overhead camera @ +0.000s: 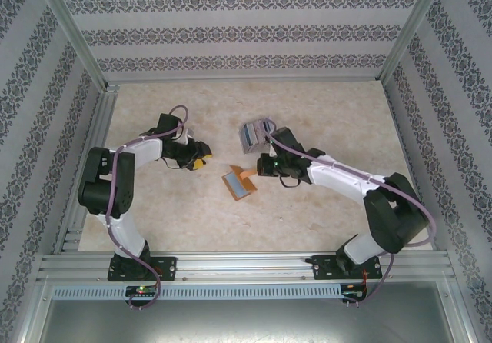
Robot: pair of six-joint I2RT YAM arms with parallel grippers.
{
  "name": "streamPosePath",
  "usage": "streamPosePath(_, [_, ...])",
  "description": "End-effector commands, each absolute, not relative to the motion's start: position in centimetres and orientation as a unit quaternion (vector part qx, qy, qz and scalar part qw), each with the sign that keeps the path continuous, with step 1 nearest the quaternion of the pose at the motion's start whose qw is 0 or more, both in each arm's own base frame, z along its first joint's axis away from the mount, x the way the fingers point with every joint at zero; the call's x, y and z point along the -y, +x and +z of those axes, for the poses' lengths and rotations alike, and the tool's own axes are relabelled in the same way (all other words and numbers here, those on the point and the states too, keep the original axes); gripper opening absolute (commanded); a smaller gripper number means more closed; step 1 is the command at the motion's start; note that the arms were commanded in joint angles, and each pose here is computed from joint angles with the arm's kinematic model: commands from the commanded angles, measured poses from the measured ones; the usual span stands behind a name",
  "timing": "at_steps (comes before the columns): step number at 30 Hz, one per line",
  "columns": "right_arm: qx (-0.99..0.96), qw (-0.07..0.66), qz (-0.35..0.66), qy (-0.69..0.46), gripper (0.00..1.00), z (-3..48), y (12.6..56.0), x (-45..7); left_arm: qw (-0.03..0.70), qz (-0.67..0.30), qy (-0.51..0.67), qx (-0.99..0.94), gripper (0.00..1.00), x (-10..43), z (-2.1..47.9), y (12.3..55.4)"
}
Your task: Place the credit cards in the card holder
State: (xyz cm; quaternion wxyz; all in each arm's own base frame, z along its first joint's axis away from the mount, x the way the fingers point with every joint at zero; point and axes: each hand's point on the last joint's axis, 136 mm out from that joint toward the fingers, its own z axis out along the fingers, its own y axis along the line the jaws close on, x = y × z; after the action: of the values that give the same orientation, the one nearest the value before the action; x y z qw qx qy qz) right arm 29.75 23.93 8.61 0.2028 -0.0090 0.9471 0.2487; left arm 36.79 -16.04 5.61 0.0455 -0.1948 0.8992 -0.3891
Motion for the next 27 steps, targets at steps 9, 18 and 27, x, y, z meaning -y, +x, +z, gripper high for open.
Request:
streamPosePath(9, [-0.964, 0.194, 0.152, 0.105, 0.0, 3.8, 30.1, -13.0, 0.035, -0.411, -0.158, -0.897, 0.46, 18.3, 6.1, 36.8])
streamPosePath(18, [-0.965, 0.176, 0.159, 0.109, 0.0, 2.5, 30.1, -13.0, 0.016, -0.443, -0.125, -0.888, 0.5, 22.4, 6.4, 36.6])
streamPosePath(27, [-0.966, 0.176, 0.155, 0.106, 0.0, 2.2, 30.3, -13.1, 0.022, -0.453, -0.089, -0.887, 0.5, 25.4, 8.8, 36.8])
